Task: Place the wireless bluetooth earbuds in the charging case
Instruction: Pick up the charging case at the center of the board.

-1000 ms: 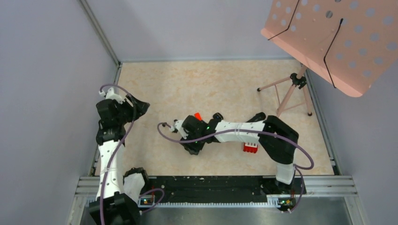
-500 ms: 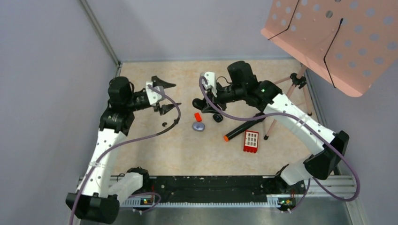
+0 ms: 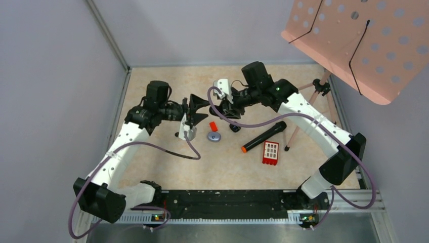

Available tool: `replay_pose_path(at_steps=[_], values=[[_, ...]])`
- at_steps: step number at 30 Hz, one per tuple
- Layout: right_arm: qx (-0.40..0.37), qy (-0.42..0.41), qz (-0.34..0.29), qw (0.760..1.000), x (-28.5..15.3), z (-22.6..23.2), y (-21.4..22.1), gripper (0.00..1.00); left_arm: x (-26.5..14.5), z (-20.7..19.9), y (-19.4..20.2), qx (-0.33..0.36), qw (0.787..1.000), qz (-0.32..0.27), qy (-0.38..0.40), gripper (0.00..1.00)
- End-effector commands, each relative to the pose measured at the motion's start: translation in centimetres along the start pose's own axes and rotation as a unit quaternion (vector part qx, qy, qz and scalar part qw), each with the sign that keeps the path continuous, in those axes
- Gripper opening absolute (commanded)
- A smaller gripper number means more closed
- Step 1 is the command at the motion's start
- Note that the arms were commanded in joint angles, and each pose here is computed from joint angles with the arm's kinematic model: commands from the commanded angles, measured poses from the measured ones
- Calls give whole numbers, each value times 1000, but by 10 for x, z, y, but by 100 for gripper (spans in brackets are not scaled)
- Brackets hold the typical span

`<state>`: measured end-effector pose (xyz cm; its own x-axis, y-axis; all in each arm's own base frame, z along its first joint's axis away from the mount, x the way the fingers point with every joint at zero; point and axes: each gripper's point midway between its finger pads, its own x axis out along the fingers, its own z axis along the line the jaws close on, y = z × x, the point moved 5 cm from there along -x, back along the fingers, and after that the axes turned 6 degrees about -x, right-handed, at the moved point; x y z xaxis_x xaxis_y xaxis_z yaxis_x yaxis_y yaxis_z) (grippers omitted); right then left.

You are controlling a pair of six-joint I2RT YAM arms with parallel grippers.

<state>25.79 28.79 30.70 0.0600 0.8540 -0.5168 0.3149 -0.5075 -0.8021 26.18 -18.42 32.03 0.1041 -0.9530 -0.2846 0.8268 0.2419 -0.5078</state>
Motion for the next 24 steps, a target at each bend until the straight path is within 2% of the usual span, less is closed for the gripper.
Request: replay_pose_path(at_steps=[1, 4, 10, 11, 16, 17, 18, 19, 21, 24], values=[[-35, 6, -29, 999, -13, -5, -21, 13, 10, -5, -7, 119, 993, -18, 15, 57], [-35, -1, -33, 999, -11, -4, -20, 13, 20, 2, -9, 145, 989, -31, -20, 57], [-59, -9, -40, 997, -11, -2, -21, 13, 35, 3, -6, 183, 982, -34, -23, 50], [-61, -10, -41, 997, -11, -1, -21, 13, 36, 4, -4, 189, 981, -33, -23, 46], [-65, -13, -42, 997, -10, 0, -20, 13, 41, 7, 2, 222, 974, -28, -25, 11], [-65, -12, -41, 997, -10, -1, -19, 16, 42, 8, 2, 222, 974, -28, -26, 3], [-64, -11, -39, 997, -9, -2, -19, 23, 42, 9, 3, 221, 974, -28, -26, 0], [-60, -7, -36, 998, -9, -3, -19, 33, 42, 10, 3, 214, 976, -28, -26, 0], [-42, 16, -24, 999, -10, -9, -17, 45, 41, 7, 4, 191, 981, -25, -26, 0], [-21, 73, -10, 997, -22, -21, -19, 57, 36, 0, 6, 110, 993, -9, -37, 0]])
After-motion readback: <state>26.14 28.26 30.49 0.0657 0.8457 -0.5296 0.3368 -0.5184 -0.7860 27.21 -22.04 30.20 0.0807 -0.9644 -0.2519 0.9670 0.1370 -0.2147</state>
